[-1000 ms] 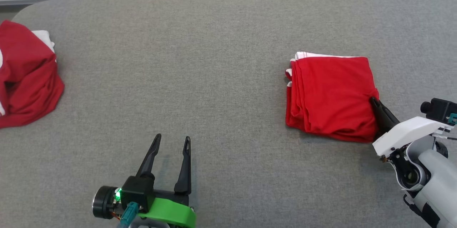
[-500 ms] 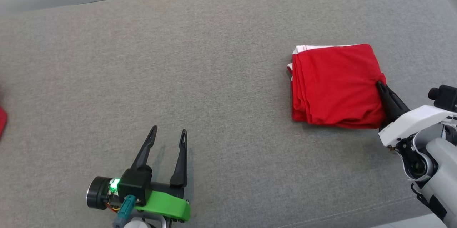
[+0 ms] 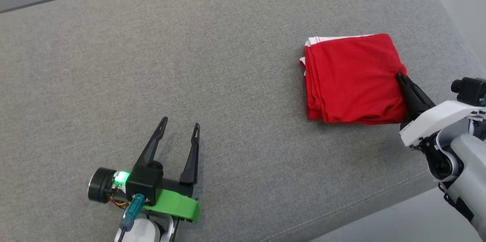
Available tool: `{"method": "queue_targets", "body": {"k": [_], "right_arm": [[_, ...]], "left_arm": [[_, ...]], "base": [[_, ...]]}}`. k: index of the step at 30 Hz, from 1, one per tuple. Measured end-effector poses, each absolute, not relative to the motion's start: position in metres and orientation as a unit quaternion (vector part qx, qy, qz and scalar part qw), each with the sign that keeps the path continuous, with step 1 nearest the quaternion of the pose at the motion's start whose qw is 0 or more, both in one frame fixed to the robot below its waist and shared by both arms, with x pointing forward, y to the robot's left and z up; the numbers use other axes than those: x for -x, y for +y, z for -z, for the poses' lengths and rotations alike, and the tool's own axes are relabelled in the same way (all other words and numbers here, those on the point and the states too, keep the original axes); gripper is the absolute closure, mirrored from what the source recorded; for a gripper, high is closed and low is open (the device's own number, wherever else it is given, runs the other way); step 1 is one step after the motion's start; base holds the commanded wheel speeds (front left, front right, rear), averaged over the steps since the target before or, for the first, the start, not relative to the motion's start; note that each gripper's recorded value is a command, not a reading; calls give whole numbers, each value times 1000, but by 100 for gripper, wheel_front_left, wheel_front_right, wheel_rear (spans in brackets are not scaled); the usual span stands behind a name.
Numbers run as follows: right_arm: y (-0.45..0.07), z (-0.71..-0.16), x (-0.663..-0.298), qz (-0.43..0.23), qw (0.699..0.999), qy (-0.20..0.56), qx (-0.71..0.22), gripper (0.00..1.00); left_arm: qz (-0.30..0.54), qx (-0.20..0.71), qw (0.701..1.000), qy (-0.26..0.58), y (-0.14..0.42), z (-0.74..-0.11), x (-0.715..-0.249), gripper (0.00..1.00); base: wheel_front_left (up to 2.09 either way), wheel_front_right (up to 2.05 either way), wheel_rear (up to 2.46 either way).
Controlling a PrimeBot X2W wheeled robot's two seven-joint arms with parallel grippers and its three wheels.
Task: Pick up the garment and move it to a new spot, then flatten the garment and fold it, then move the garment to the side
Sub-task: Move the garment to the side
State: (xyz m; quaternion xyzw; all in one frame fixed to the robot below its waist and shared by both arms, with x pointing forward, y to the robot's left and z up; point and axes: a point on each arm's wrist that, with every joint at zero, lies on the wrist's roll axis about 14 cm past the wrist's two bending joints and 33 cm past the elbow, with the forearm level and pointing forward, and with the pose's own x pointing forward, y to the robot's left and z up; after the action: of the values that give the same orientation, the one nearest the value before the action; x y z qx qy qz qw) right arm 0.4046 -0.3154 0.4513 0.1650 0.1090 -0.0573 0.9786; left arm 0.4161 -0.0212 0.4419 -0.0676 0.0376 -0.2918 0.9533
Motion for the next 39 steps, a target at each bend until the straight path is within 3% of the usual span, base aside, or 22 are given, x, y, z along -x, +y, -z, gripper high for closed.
{"method": "queue_targets", "body": {"k": [20,36,37,38,39], "right_arm": [[-404,-460,-479,78,986,141,31,100],[-467,-462,-480,155,971,154,96,100],[-470,-463,-480,161,970,152,97,65],[-473,-464,-480,166,969,152,100,0],[-475,-465,-480,168,968,152,109,0]], "left_arm": [[335,93,938,-9,-51,-428,-475,0],[330,75,941,-6,-40,-404,-489,0],[330,74,941,-7,-40,-404,-489,0],[330,73,941,-7,-39,-405,-489,0],[330,73,941,-8,-39,-405,-490,0]], "base": [[0,0,0],[0,0,0],[0,0,0],[0,0,0],[0,0,0]]}}
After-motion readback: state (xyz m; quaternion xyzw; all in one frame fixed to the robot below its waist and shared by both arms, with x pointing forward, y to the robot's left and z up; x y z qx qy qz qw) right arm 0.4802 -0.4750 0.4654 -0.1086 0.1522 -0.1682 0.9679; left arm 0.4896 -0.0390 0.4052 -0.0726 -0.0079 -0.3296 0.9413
